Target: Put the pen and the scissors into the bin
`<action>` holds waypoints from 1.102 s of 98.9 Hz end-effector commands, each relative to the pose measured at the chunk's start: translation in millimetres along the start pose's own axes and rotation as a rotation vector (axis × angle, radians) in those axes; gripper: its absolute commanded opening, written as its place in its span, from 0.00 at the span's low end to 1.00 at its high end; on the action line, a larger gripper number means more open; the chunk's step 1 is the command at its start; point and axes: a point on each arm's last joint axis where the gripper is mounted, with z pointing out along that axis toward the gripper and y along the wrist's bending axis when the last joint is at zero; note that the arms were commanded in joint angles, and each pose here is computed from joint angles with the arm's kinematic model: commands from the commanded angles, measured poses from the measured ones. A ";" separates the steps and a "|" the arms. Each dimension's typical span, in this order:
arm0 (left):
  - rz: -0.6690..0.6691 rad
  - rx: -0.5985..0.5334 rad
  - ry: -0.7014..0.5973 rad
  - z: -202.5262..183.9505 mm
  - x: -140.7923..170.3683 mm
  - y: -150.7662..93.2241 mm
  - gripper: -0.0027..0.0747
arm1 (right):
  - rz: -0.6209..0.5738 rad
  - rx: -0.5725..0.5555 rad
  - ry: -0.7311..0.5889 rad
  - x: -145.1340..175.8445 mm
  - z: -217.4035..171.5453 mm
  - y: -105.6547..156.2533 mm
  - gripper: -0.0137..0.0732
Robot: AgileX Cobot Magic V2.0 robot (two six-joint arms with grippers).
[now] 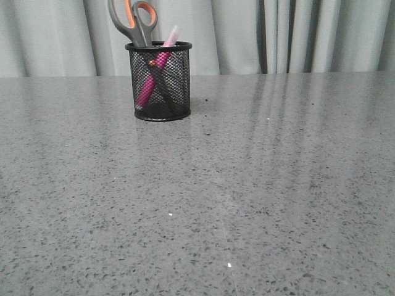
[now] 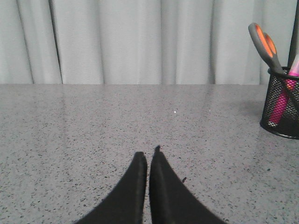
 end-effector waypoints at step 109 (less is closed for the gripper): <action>-0.006 -0.011 -0.062 -0.9 6.6 0.6 0.01 | -0.037 0.121 -0.005 25.8 -24.2 -5.8 0.08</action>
